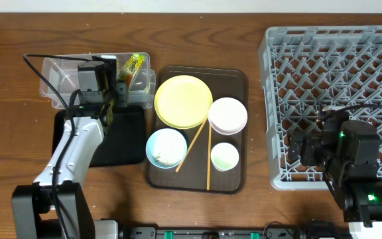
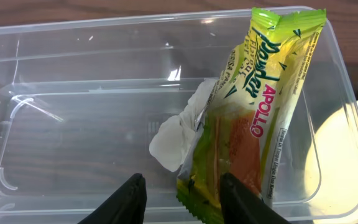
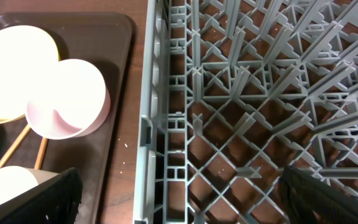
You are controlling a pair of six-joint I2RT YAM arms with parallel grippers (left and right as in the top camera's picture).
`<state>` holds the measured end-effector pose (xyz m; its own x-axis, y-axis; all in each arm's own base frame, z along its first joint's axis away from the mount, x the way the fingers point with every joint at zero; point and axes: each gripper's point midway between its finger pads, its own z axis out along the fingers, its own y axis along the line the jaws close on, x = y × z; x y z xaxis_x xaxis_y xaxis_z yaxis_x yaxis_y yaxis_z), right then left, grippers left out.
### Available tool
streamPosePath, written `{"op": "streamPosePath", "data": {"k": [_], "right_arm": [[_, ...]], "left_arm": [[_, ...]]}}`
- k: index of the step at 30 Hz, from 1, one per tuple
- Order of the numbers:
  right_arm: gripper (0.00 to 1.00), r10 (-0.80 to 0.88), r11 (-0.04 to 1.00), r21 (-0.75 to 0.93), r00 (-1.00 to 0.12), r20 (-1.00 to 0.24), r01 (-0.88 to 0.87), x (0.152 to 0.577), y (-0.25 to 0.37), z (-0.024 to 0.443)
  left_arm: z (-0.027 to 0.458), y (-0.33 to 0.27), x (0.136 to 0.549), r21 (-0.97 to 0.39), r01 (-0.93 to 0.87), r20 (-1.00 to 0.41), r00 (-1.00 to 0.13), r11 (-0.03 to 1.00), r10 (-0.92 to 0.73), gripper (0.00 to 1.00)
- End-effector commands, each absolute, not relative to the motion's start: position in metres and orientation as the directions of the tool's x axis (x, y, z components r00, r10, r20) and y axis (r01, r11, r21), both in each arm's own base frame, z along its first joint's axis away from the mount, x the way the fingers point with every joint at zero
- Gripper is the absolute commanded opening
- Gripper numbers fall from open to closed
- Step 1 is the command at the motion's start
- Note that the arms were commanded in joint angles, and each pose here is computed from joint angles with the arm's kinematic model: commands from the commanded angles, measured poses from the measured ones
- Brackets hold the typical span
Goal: Sort waste into correct bins and load items into the dishwasher rack
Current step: 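Carry the wrapper to the clear bin and release it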
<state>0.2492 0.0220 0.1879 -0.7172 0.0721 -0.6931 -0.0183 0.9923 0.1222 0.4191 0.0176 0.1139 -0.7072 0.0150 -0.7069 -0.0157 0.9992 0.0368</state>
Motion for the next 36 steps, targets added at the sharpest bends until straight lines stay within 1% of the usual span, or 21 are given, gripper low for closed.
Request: {"op": "streamPosePath", "data": {"k": [1,9,11,14,16,18,25,28,29,32,36], "right_arm": [[0.99,0.068,0.991,0.127,-0.704,-0.707,-0.031,0.251,0.025,0.196],[0.99,0.068,0.991,0.127,-0.703,-0.708,-0.031,0.251,0.025,0.197],[0.99,0.068,0.991,0.127,-0.703,-0.708,-0.031,0.251,0.025,0.197],[0.99,0.068,0.991,0.127,-0.703,-0.708,-0.031,0.251,0.025,0.197],[0.99,0.068,0.991,0.127,-0.704,-0.707,-0.031,0.251,0.025,0.196],[0.99,0.068,0.991,0.127,-0.704,-0.707,-0.031,0.251,0.025,0.196],[0.99,0.069,0.991,0.127,-0.705,-0.706,-0.031,0.251,0.025,0.196],[0.99,0.069,0.991,0.127,-0.706,-0.705,-0.031,0.250,0.025,0.196],[0.99,0.069,0.991,0.127,-0.706,-0.704,-0.030,0.250,0.025,0.196],[0.99,0.069,0.991,0.127,-0.707,-0.704,-0.030,0.250,0.025,0.196],[0.99,0.069,0.991,0.127,-0.707,-0.704,-0.030,0.250,0.025,0.196]], "left_arm": [[0.122,0.022,0.423,0.050,-0.030,-0.725,-0.688,0.998,0.015,0.41],[0.169,0.020,0.428,0.044,-0.028,-0.817,-0.577,0.999,0.020,0.40],[0.172,0.015,0.427,0.026,-0.002,-0.820,-0.572,1.000,0.020,0.36],[0.168,0.002,0.426,-0.018,0.059,-0.815,-0.580,0.998,0.019,0.27],[0.166,-0.008,0.427,-0.053,0.107,-0.812,-0.583,0.993,0.020,0.22],[0.161,-0.018,0.427,-0.083,0.149,-0.807,-0.590,0.985,0.021,0.21],[0.130,-0.023,0.432,-0.109,0.163,-0.765,-0.643,0.981,0.022,0.22],[0.117,-0.023,0.437,-0.112,0.161,-0.755,-0.655,0.981,0.022,0.34],[0.113,-0.022,0.438,-0.110,0.157,-0.750,-0.661,0.981,0.021,0.36],[0.096,-0.020,0.438,-0.110,0.144,-0.724,-0.690,0.983,0.020,0.37],[0.080,-0.003,0.437,-0.044,0.070,-0.694,-0.720,0.997,0.020,0.36]]}}
